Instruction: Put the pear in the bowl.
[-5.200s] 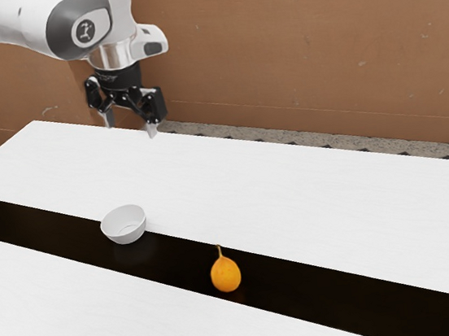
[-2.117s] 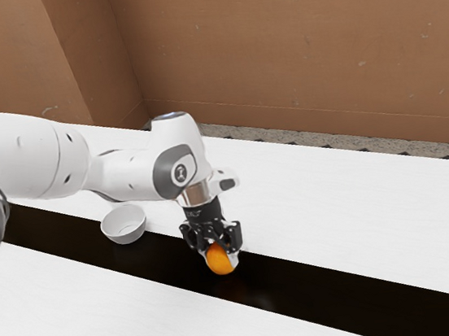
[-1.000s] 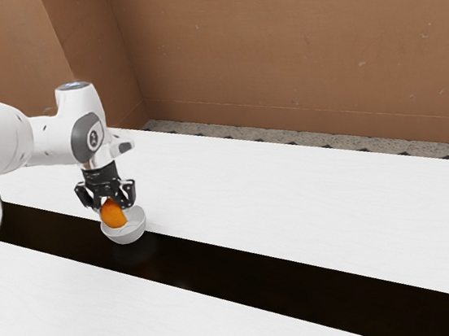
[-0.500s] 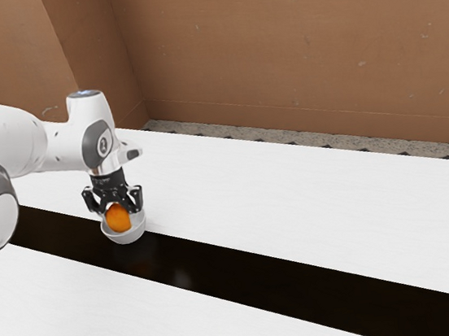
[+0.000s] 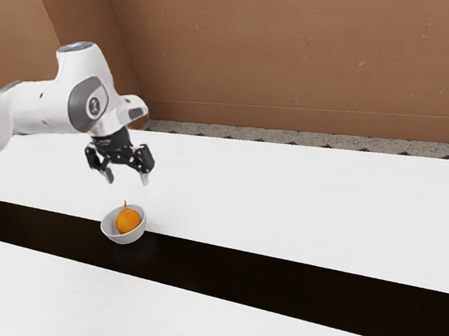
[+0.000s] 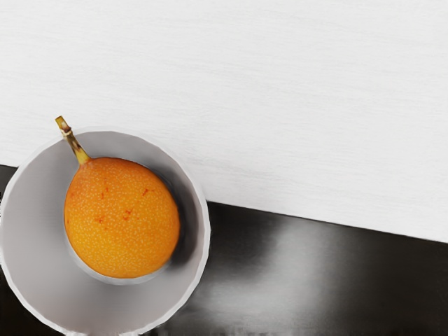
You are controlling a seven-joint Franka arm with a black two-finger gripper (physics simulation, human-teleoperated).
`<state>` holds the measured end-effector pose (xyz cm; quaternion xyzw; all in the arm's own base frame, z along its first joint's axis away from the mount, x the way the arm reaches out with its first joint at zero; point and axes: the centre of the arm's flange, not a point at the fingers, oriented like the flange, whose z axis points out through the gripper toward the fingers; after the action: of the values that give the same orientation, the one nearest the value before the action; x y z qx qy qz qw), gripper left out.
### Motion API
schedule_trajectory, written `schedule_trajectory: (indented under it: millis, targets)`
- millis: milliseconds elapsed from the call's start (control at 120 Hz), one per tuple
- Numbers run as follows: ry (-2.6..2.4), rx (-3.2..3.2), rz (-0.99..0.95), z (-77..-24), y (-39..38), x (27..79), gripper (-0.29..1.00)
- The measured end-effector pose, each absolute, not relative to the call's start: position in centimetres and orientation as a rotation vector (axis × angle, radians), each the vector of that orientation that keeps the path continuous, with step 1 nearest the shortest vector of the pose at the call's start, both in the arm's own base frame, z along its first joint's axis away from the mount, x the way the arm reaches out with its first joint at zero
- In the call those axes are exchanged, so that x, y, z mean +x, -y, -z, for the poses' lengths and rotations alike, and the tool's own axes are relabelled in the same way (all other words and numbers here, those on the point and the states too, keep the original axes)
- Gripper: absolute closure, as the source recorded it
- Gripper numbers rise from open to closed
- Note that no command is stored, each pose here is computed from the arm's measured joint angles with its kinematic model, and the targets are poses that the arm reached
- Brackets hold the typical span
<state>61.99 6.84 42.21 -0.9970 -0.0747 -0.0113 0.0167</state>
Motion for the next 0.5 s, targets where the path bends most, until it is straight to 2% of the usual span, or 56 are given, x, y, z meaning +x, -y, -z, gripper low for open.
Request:
schedule_trajectory:
  millis: [208,358,500]
  targets:
    - [0.083,-3.122,0.113,-49.2,-3.6,60.0,0.01]
    - [-0.082,-3.07,0.242,-58.1,1.1,60.3,0.0]
    - [-0.106,-3.05,0.217,-60.7,1.8,59.8,0.0]
